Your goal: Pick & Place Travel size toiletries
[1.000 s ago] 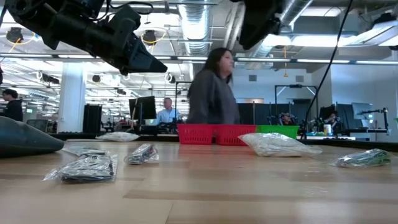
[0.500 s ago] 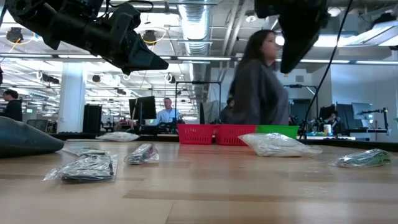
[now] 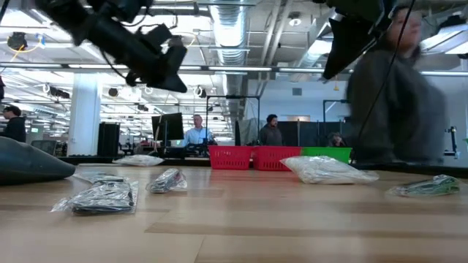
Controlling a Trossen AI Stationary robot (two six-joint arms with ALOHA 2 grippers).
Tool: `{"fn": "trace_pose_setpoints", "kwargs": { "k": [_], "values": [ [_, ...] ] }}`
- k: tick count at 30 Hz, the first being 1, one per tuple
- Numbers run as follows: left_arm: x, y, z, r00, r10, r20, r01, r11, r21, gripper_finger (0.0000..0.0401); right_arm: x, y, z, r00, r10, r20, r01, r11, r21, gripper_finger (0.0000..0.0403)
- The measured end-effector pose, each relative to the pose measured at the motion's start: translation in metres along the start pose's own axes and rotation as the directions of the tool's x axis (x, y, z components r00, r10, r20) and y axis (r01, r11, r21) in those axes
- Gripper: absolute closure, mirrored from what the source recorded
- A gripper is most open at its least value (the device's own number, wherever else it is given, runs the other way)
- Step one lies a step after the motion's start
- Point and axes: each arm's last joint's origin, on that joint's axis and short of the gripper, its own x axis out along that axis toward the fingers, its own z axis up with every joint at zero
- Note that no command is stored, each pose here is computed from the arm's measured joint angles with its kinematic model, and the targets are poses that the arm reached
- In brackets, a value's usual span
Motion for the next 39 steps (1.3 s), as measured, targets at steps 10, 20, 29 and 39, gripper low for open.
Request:
{"fn": "trace_pose_setpoints", "kwargs": {
  "k": [10, 20, 29, 39],
  "values": [
    [0.047, 0.053, 0.075, 0.929, 0.258, -0.265, -0.250, 0.966, 0.064, 0.0400, -0.003, -0.001, -0.003, 0.999, -0.036, 0.019, 0.037, 0.998, -0.056, 0.0349],
    [0.133, 0.110, 0.076, 0.738, 0.326, -0.591, -0.368, 0.928, 0.052, 0.0400, -0.003, -0.001, -0.003, 0.998, -0.056, 0.039, 0.058, 0.996, -0.063, 0.0349],
    [0.183, 0.152, 0.061, 0.529, 0.375, -0.761, -0.523, 0.851, 0.056, 0.0400, -0.004, 0.000, -0.004, 0.997, -0.061, 0.053, 0.065, 0.995, -0.074, 0.0349],
    [0.199, 0.157, 0.050, 0.432, 0.292, -0.853, -0.590, 0.807, -0.022, 0.0400, 0.000, 0.004, -0.014, 0.996, -0.067, 0.063, 0.073, 0.992, -0.100, 0.0349]
  ]
}}
